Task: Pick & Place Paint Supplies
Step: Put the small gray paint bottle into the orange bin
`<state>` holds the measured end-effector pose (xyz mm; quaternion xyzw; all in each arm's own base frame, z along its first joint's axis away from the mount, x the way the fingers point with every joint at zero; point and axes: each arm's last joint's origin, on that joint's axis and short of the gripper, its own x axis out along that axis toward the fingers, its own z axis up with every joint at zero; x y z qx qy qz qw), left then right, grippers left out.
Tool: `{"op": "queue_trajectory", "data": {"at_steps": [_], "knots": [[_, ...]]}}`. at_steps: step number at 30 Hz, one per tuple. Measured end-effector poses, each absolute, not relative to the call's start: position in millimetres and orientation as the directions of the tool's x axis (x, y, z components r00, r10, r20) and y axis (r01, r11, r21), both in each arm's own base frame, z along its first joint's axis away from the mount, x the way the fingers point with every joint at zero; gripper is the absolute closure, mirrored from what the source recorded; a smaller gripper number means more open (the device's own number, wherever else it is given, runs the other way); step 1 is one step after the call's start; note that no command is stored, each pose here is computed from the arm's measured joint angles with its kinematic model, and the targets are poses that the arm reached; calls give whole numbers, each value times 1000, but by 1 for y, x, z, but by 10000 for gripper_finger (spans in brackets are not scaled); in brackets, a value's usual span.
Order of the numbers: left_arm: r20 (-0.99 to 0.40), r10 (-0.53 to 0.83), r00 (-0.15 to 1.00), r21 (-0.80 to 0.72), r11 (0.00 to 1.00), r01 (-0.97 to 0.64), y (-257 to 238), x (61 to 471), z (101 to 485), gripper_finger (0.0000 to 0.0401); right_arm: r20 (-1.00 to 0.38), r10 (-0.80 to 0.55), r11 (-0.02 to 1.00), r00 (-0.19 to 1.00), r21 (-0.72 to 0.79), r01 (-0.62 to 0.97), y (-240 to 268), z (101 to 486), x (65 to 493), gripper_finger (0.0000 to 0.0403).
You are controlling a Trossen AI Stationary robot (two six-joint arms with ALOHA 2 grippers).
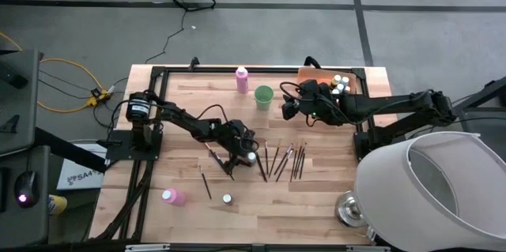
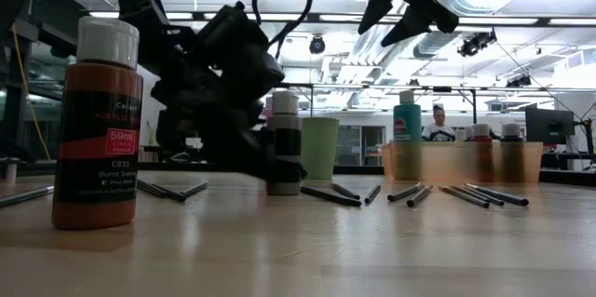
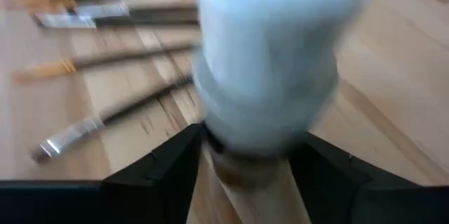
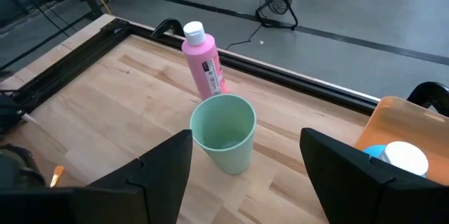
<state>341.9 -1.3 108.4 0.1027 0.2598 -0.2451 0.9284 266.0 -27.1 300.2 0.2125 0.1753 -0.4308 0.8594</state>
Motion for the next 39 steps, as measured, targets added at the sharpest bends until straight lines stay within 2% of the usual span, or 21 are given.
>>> {"op": "queue_trajectory", "data": {"at_steps": [8,11,17,26,32,39], "knots": [[-532,-401,746,43,867,497,-1,342,108,278,-496,-623,581,605,225,782,-17,300,267,144],[-532,-397,748,18,878,479,-1,342,109,295,-500,-593,606,631,239,759,-11,300,268,144],[-524,-374,765,-27,905,424,0,342,117,292,-507,-505,669,698,281,688,1,302,271,144],[-463,-230,856,74,952,297,4,337,157,289,-545,-292,814,786,290,503,18,302,274,144],[-532,-193,824,50,965,258,5,340,173,289,-480,-156,897,864,297,327,28,308,282,144],[-583,-153,798,99,961,257,7,354,196,289,-487,-131,935,863,229,272,25,318,292,144]]}}
